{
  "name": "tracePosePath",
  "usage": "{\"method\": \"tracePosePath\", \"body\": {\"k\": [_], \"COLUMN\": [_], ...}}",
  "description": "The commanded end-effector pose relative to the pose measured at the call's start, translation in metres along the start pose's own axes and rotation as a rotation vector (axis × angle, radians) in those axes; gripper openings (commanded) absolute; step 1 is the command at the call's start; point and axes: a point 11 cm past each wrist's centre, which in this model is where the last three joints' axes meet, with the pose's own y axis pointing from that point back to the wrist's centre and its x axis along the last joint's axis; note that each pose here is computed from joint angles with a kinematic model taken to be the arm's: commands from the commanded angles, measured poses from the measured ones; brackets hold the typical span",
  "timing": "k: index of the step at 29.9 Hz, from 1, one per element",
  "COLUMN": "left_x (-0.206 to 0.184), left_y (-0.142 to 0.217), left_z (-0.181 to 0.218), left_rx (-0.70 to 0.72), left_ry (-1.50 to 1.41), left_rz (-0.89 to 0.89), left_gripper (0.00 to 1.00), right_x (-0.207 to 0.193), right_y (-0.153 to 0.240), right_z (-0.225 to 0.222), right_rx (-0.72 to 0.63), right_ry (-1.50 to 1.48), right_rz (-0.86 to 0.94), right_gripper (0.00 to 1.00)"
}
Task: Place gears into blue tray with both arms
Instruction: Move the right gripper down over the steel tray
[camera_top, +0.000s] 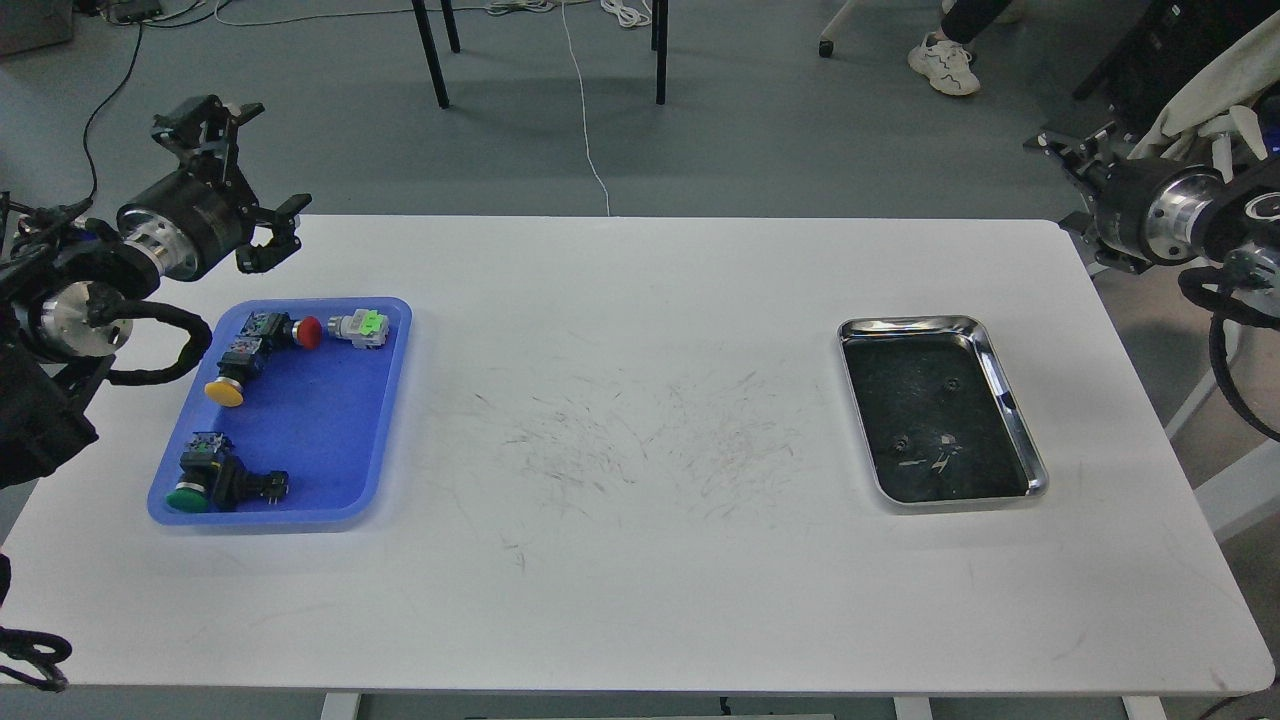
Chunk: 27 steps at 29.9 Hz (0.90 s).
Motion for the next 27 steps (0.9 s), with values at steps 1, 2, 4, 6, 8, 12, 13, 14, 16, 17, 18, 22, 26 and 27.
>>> {"method": "tracePosePath", "body": {"k": [1, 2, 4, 6, 8, 12, 13, 14, 16, 17, 18, 22, 26, 27], "left_x": [-0.002, 0.0, 0.001, 0.002, 0.003, 0.003, 0.003, 0.003, 0.005, 0.006, 0.005, 0.006, 0.009, 0.01], "left_y": [-0.002, -0.002, -0.001, -0.001, -0.001, -0.001, -0.001, -0.001, -0.001, 0.0, -0.001, 0.0, 0.0, 0.001], "left_z": [-0.007, -0.007, -0.007, -0.006, -0.006, -0.007, -0.009, -0.01, -0.01, -0.009, -0.008, -0.008, -0.007, -0.007], "left_rx": [0.011, 0.012, 0.01, 0.01, 0.009, 0.011, 0.013, 0.015, 0.014, 0.013, 0.012, 0.012, 0.01, 0.01], "left_ry": [0.002, 0.001, 0.001, -0.001, -0.002, -0.001, 0.0, 0.001, 0.0, -0.001, -0.001, -0.002, -0.004, -0.004], "left_rz": [0.01, 0.021, 0.029, 0.03, 0.033, 0.036, 0.037, 0.042, 0.053, 0.057, 0.057, 0.064, 0.084, 0.087], "left_gripper": [0.99, 0.99, 0.99, 0.99, 0.99, 0.99, 0.99, 0.99, 0.99, 0.99, 0.99, 0.99, 0.99, 0.99], "right_x": [-0.009, -0.01, -0.018, -0.02, -0.022, -0.025, -0.029, -0.031, -0.035, -0.038, -0.04, -0.063, -0.073, -0.075], "right_y": [0.002, 0.003, 0.003, 0.003, 0.003, 0.003, 0.002, 0.002, 0.001, 0.0, 0.0, -0.008, -0.015, -0.017], "right_z": [-0.003, -0.002, 0.005, 0.007, 0.015, 0.025, 0.031, 0.036, 0.047, 0.05, 0.051, 0.06, 0.067, 0.069], "right_rx": [-0.016, -0.023, -0.046, -0.055, -0.079, -0.092, -0.097, -0.104, -0.122, -0.128, -0.131, -0.143, -0.151, -0.158], "right_ry": [0.134, 0.17, 0.273, 0.352, 0.416, 0.537, 0.564, 0.59, 0.651, 0.672, 0.689, 0.782, 0.858, 0.867], "right_rz": [-0.03, -0.039, -0.064, -0.08, -0.088, -0.105, -0.121, -0.132, -0.152, -0.161, -0.167, -0.225, -0.252, -0.253], "right_gripper": [0.97, 0.97, 0.97, 0.97, 0.97, 0.97, 0.97, 0.97, 0.97, 0.97, 0.97, 0.97, 0.97, 0.97]}}
